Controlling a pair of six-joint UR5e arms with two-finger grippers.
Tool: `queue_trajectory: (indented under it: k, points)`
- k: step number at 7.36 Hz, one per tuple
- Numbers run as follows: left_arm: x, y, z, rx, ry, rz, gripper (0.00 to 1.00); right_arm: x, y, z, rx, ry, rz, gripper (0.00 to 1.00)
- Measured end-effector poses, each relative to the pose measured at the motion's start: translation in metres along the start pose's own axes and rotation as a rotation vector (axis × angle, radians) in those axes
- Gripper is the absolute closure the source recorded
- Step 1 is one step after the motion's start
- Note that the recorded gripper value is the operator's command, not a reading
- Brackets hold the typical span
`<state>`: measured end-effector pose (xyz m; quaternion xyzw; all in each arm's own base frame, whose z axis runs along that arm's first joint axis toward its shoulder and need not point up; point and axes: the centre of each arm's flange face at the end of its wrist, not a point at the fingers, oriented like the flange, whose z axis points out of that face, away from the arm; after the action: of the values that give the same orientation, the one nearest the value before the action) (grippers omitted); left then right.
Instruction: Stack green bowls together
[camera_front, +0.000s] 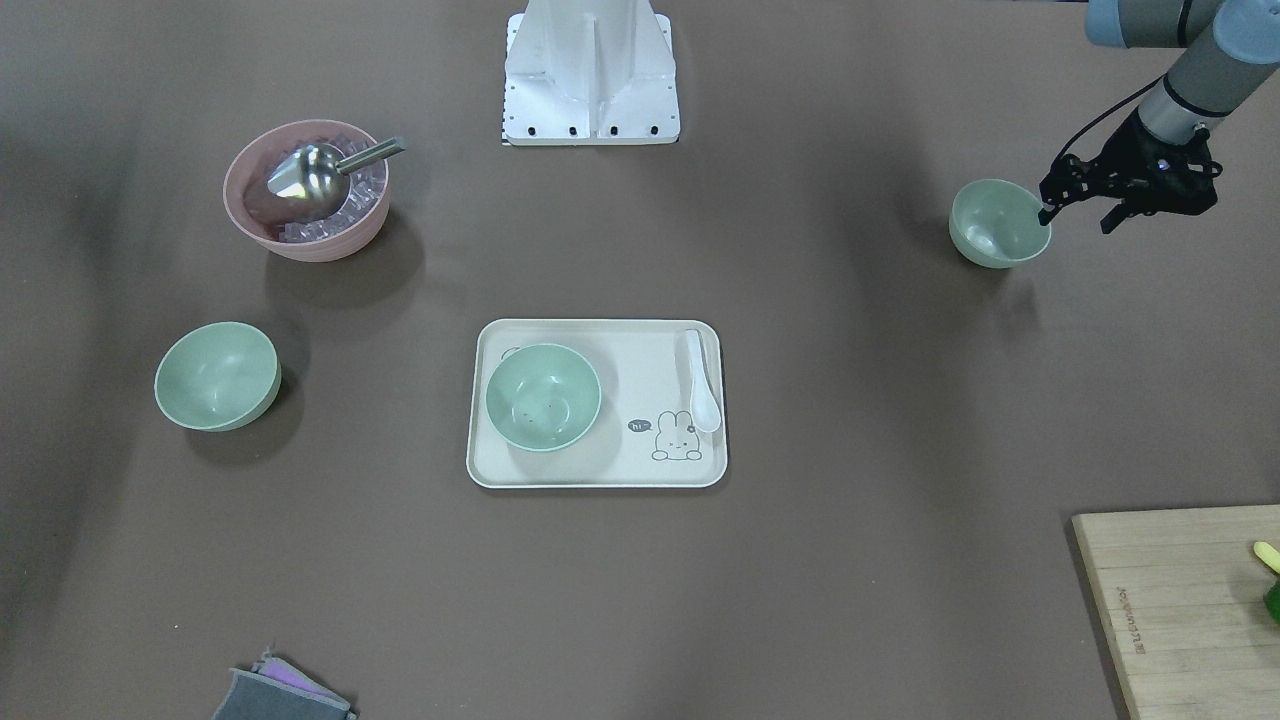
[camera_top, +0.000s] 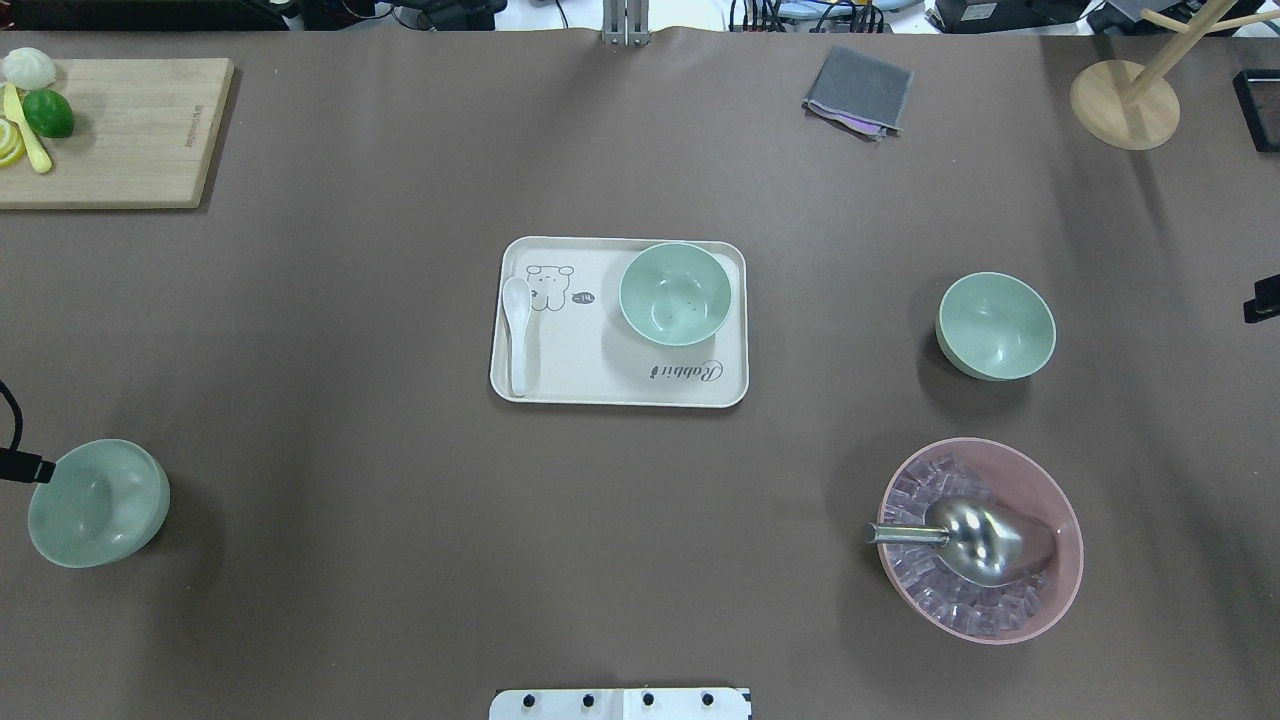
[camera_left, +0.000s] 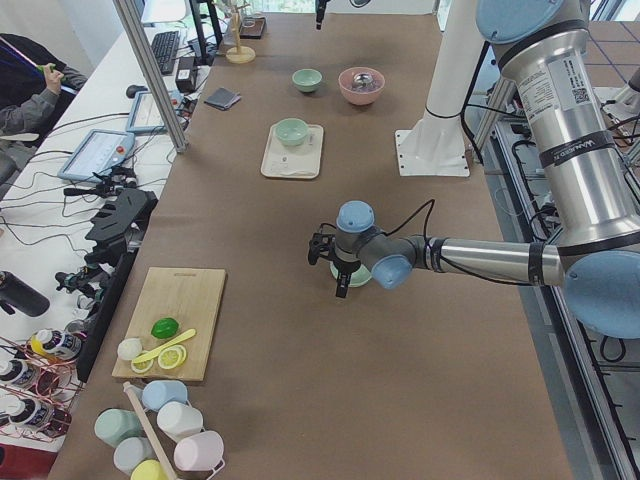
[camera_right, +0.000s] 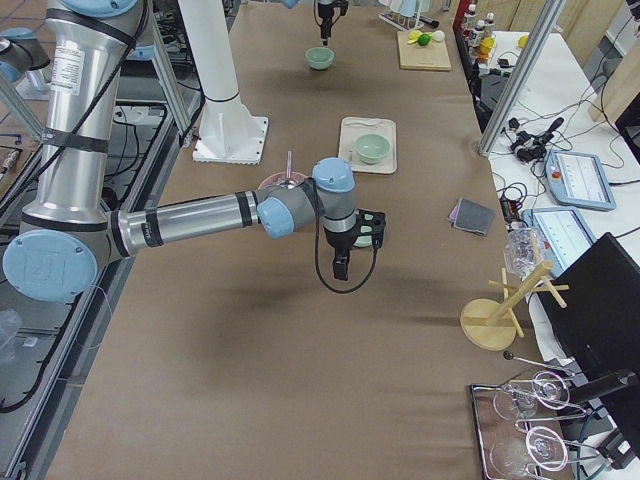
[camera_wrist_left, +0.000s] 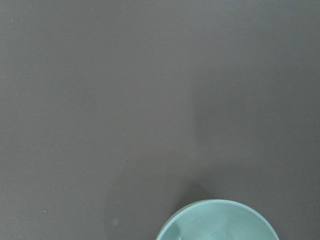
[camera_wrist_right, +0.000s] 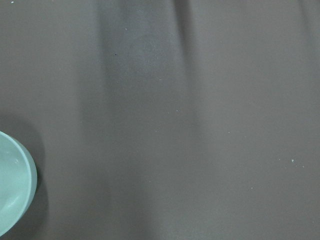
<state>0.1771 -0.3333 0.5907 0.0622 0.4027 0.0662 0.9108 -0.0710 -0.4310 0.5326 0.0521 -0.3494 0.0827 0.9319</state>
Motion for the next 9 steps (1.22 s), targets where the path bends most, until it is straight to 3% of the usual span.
queue_trajectory:
  k: [2,4,8,9]
  points:
    - [0.003,0.005,0.01,-0.014,0.012,0.025,0.36,0.0,0.0,0.0,0.001,0.001,0.001,0.0]
    - [0.007,0.009,0.018,-0.027,0.02,0.045,0.6,0.0,0.0,0.0,0.001,0.001,0.0,0.0]
    - [0.01,0.012,0.021,-0.033,0.029,0.057,1.0,0.0,0.0,0.0,0.001,0.001,0.001,0.0]
    - [0.01,0.012,0.021,-0.033,0.03,0.058,1.0,0.0,0.0,0.0,0.001,0.001,0.001,0.0]
